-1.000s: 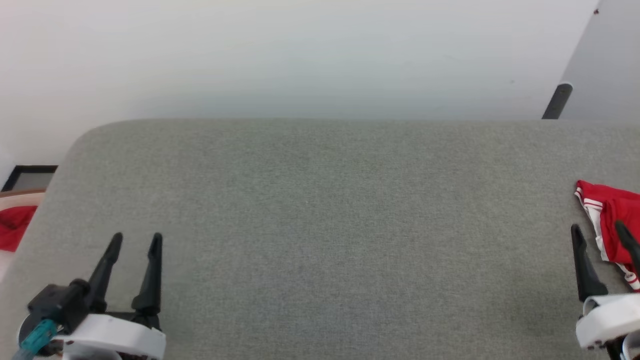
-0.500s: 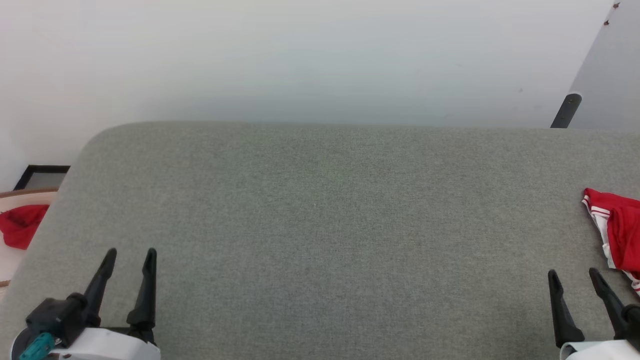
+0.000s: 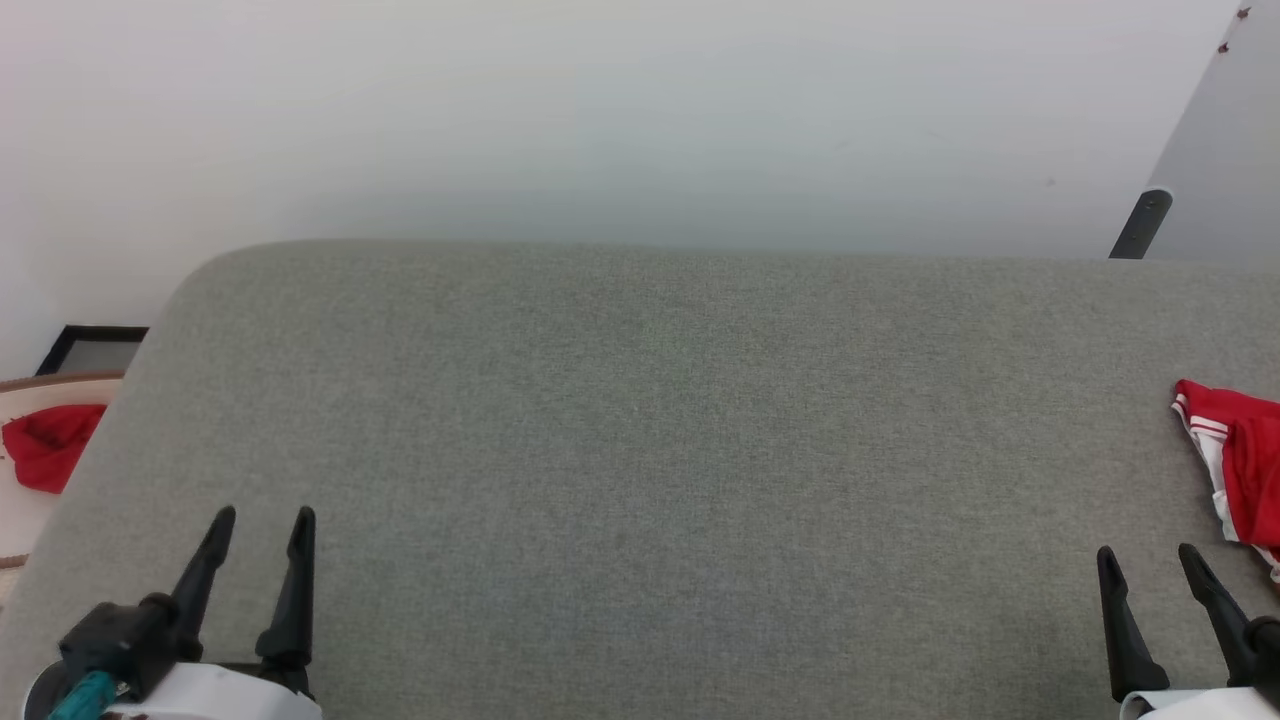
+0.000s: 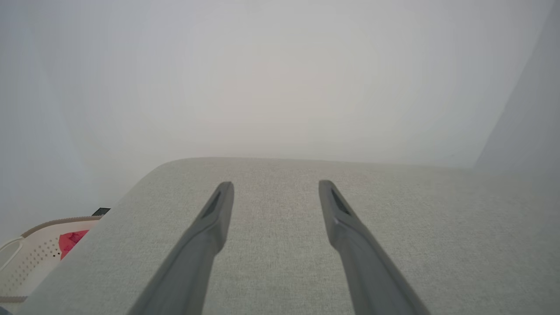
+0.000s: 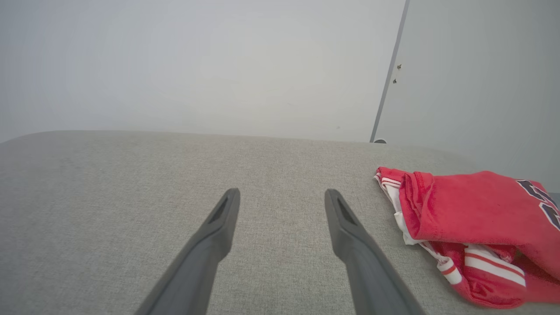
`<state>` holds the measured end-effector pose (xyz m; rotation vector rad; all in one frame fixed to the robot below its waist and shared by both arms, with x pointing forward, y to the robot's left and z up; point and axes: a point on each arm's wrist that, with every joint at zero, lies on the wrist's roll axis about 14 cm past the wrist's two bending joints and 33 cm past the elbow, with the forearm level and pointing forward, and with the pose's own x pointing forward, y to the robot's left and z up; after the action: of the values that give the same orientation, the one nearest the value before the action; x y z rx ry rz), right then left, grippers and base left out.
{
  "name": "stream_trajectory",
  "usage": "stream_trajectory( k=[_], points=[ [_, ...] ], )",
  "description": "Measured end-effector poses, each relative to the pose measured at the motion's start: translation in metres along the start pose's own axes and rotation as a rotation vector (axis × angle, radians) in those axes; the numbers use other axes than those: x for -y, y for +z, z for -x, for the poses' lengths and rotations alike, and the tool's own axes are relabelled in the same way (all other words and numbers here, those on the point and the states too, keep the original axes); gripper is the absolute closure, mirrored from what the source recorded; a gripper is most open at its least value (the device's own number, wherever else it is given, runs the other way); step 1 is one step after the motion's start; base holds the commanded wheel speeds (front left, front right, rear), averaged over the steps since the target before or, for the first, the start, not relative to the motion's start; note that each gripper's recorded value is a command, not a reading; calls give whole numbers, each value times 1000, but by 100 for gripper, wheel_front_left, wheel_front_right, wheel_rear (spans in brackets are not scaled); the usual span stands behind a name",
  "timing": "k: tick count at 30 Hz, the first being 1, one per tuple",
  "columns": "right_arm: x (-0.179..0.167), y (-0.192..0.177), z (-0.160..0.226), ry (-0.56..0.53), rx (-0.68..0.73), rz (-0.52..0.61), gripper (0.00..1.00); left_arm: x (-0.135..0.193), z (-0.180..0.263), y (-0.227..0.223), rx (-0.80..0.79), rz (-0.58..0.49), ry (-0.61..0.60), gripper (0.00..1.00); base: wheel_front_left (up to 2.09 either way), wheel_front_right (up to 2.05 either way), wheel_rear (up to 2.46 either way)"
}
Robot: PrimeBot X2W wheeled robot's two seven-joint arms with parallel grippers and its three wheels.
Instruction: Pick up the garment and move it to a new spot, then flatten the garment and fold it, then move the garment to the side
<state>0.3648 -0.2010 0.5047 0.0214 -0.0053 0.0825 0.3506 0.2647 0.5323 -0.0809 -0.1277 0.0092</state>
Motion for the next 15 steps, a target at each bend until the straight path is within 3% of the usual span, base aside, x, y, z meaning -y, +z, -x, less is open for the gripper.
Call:
stream_trajectory(
  k=[1, 2, 8, 15],
  points=[
    [0, 0, 0, 1, 0, 0, 0, 0, 0, -1, -3, -5, 0, 0, 0, 0, 0],
    [0, -1, 0, 1, -3, -1, 100, 0, 1, -3, -8, -8, 1, 100, 0, 0, 0],
    [-4, -22, 4, -9, -71, -37, 100, 8, 14, -34, -97, 56, 19, 100, 0, 0, 0],
    [-2, -27, 5, -38, -87, -177, 100, 8, 14, -40, -118, 182, 57, 100, 0, 0, 0]
  ],
)
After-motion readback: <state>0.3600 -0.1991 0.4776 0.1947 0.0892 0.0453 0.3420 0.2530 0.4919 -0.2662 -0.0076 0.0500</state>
